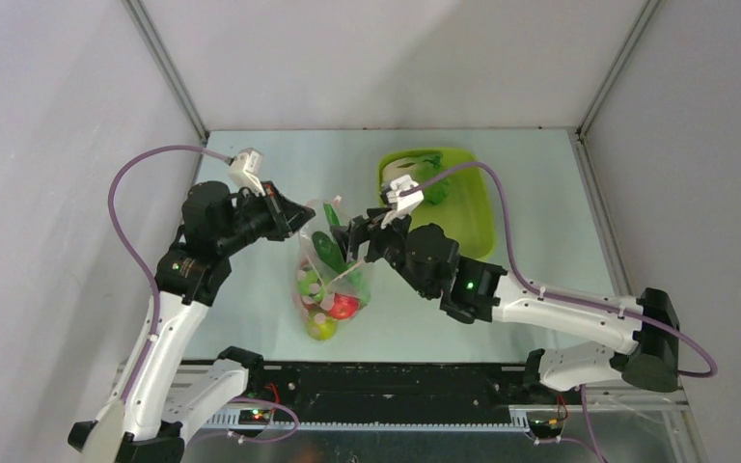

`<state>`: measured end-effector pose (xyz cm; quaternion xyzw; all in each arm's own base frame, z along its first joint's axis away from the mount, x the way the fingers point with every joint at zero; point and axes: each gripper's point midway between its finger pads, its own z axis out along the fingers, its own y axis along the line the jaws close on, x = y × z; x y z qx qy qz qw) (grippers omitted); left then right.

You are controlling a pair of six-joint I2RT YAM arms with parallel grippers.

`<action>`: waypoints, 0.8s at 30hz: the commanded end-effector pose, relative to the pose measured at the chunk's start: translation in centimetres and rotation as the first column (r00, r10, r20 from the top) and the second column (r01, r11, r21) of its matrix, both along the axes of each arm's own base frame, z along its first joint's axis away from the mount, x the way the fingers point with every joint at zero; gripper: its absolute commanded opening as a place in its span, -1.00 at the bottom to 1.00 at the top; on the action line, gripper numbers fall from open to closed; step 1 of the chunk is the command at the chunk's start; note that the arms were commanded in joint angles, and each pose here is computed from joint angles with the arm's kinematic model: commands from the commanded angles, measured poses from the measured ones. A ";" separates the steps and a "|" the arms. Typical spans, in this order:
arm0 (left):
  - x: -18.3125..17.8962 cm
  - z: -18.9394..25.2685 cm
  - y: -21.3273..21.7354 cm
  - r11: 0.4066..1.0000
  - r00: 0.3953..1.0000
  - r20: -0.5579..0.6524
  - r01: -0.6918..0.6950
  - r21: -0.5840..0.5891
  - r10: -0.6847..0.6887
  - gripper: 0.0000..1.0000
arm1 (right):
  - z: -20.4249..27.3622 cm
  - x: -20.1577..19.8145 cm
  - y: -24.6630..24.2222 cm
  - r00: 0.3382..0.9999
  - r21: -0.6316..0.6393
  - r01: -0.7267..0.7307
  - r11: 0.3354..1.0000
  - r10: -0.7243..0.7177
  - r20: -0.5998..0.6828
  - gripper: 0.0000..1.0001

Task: Place the food in the zip-top bag and seal the zipper
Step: Place the fake vegetable in the zipper food storage bag, then adjust the zipper food storage bag at the center of the board.

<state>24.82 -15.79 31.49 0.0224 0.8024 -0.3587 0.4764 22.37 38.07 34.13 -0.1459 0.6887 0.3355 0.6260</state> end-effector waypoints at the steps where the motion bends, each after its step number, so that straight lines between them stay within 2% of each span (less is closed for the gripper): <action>1: -0.2 2.0 -0.2 1.000 0.998 0.057 0.018 -0.024 -0.016 -1.00 | -0.3 1.0 -2.2 0.992 -0.038 0.085 0.996 -0.088 -0.092 0.63; 6: 0.0 2.3 0.3 1.000 0.999 0.045 -0.010 0.002 0.010 -1.00 | -5.1 0.5 -2.3 0.965 -0.178 0.012 0.984 -0.058 -0.257 0.45; 9: 0.1 1.5 0.9 0.998 0.999 0.009 -0.039 0.041 0.038 -1.00 | -6.8 -0.2 -2.2 0.951 -0.218 -0.018 0.976 -0.050 -0.306 0.03; 11: 0.2 1.1 1.4 0.996 0.998 -0.002 -0.066 0.058 0.066 -1.00 | -7.2 -0.6 -1.8 0.946 -0.220 -0.052 0.974 -0.023 -0.324 -0.14; 16: 0.0 0.6 1.5 0.995 0.997 -0.025 -0.075 0.063 0.076 -1.00 | -6.9 -0.7 -0.8 0.947 -0.214 -0.097 0.972 0.024 -0.320 -0.40; 18: -0.1 0.7 1.5 0.995 0.997 -0.022 -0.073 0.061 0.075 -1.00 | -6.0 -0.5 -0.6 0.952 -0.210 -0.100 0.972 0.032 -0.304 -0.60; 20: -0.2 1.0 1.6 0.995 0.997 -0.015 -0.080 0.062 0.081 -1.00 | -5.2 -0.2 -0.5 0.959 -0.208 -0.102 0.973 0.041 -0.279 -0.99; 24: -0.4 1.9 1.8 0.993 0.996 -0.002 -0.091 0.068 0.092 -1.00 | -1.2 0.1 0.0 0.980 -0.171 -0.125 0.977 0.095 -0.172 -1.00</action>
